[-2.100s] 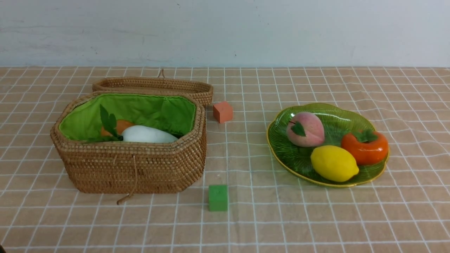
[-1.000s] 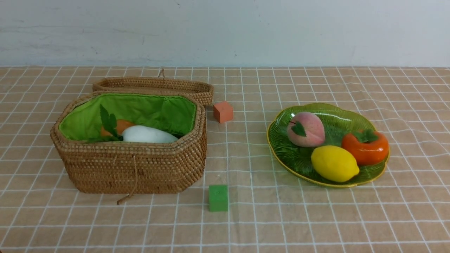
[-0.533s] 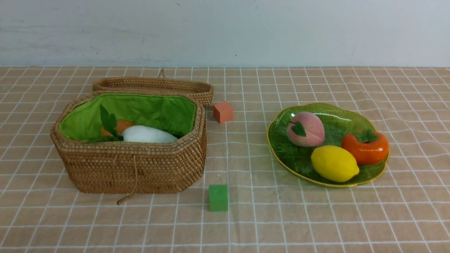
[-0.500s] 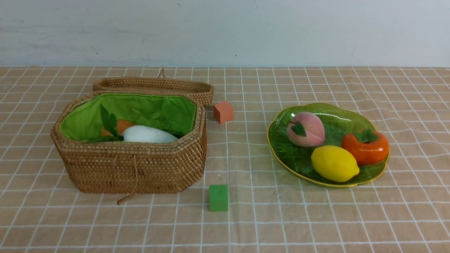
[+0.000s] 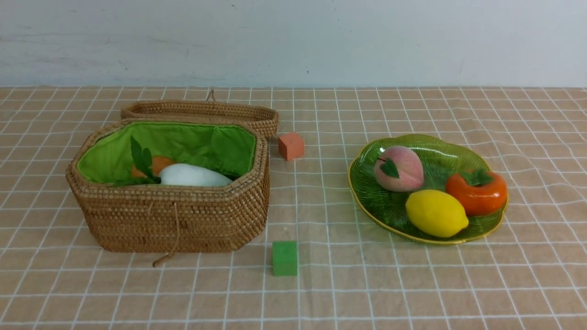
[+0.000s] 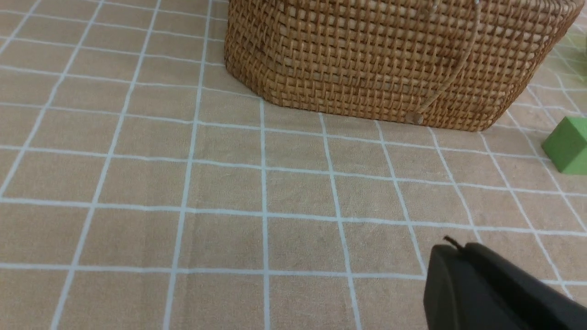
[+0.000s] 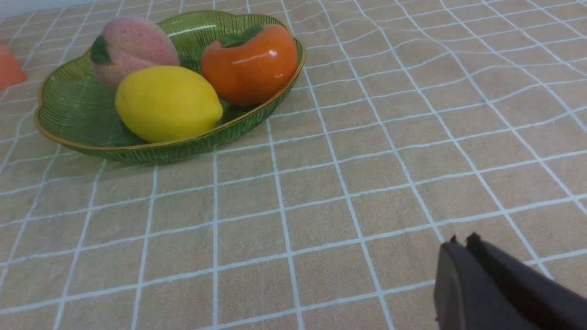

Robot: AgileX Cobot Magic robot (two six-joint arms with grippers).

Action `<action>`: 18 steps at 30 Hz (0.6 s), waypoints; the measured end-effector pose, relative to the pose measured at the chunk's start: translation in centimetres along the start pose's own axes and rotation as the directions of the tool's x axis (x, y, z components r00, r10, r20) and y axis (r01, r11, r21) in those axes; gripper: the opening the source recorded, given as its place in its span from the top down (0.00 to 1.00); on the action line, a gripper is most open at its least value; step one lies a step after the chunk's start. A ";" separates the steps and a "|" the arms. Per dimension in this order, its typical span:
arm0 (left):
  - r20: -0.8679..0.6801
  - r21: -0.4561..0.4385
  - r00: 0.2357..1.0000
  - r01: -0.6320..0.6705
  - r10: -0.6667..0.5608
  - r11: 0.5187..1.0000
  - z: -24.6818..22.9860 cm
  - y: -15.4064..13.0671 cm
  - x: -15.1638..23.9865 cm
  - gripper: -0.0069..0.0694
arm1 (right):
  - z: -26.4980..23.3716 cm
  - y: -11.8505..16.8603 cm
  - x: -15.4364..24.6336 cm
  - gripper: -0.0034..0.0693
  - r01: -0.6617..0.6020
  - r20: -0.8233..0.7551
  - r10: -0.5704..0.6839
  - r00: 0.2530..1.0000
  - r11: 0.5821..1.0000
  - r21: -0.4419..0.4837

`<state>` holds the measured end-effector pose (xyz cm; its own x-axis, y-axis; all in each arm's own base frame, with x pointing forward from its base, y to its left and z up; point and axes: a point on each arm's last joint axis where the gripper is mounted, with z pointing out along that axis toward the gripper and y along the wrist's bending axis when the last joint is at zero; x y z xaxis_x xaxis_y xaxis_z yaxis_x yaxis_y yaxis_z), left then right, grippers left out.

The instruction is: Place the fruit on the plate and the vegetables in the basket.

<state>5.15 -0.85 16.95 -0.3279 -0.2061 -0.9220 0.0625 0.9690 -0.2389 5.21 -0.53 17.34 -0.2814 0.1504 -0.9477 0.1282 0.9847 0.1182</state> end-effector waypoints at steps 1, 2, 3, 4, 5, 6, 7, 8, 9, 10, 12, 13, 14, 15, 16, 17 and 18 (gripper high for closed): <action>0.001 0.000 1.000 0.008 -0.008 1.000 0.0 0.0 0.0 0.93 | 0.0 0.0 0.0 0.95 0.000 0.000 0.000 1.000 1.000 0.000; 0.001 0.000 1.000 0.011 -0.011 1.000 0.0 0.0 0.0 0.93 | 0.0 0.0 0.0 0.94 0.000 0.000 0.000 1.000 1.000 0.000; 0.001 0.000 1.000 0.014 -0.014 1.000 0.0 0.0 0.0 0.93 | 0.0 0.0 0.0 0.94 0.000 0.000 0.000 1.000 1.000 0.000; 0.001 0.000 1.000 0.015 -0.015 1.000 0.0 0.0 0.0 0.93 | 0.0 0.0 0.0 0.94 0.000 0.000 0.000 1.000 1.000 0.000; 0.001 0.000 1.000 0.015 -0.015 1.000 0.0 0.0 0.0 0.93 | 0.0 0.0 0.0 0.94 0.000 0.000 0.000 1.000 1.000 0.000; 0.001 -0.001 1.000 0.014 -0.014 1.000 0.0 0.0 0.0 0.93 | 0.0 0.0 0.0 0.94 0.000 0.000 0.000 1.000 1.000 0.000; 0.001 -0.001 1.000 0.015 -0.015 1.000 0.0 0.0 0.0 0.93 | 0.0 0.0 0.0 0.94 0.000 0.000 0.000 1.000 1.000 0.000; 0.001 -0.001 1.000 0.015 -0.015 1.000 0.0 0.0 0.0 0.93 | 0.0 0.0 0.0 0.94 0.000 0.000 0.000 1.000 1.000 0.000; 0.001 -0.001 1.000 0.015 -0.015 1.000 0.0 0.0 0.0 0.93 | 0.0 0.0 0.0 0.94 0.000 0.000 0.000 1.000 1.000 0.000; 0.001 -0.001 1.000 0.014 -0.014 1.000 0.0 0.0 0.0 0.93 | 0.0 0.0 0.0 0.94 0.000 0.000 0.000 1.000 1.000 0.000; 0.001 -0.001 1.000 0.014 -0.014 1.000 0.0 0.0 0.0 0.93 | 0.0 0.0 0.0 0.94 0.000 0.000 0.000 1.000 1.000 0.000; 0.001 -0.001 1.000 0.014 -0.014 1.000 0.0 0.0 0.0 0.93 | 0.0 0.0 0.0 0.94 0.000 0.000 0.000 1.000 1.000 0.000; 0.001 -0.001 1.000 0.014 -0.014 1.000 0.0 0.0 0.0 0.93 | 0.0 0.0 0.0 0.94 0.000 0.000 0.000 1.000 1.000 0.000; 0.001 -0.001 1.000 0.014 -0.014 1.000 0.0 0.0 0.0 0.93 | 0.0 0.0 0.0 0.94 0.000 0.000 0.000 1.000 1.000 0.000; 0.001 -0.001 1.000 0.014 -0.014 1.000 0.0 0.0 0.0 0.93 | 0.0 0.0 0.0 0.94 0.000 0.000 0.000 1.000 1.000 0.000; 0.001 -0.001 1.000 0.014 -0.014 1.000 0.0 0.0 0.0 0.93 | 0.0 0.0 0.0 0.94 0.000 0.000 0.000 1.000 1.000 0.000; 0.001 -0.001 1.000 0.014 -0.014 1.000 0.0 0.0 0.0 0.93 | 0.0 0.0 0.0 0.94 0.000 0.000 0.000 1.000 1.000 0.000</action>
<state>5.16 -0.84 16.95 -0.3278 -0.2201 -0.9188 0.0569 0.9661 -0.2517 5.21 -0.53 17.34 -0.2814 0.1504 -0.9477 0.1282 0.9847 0.1182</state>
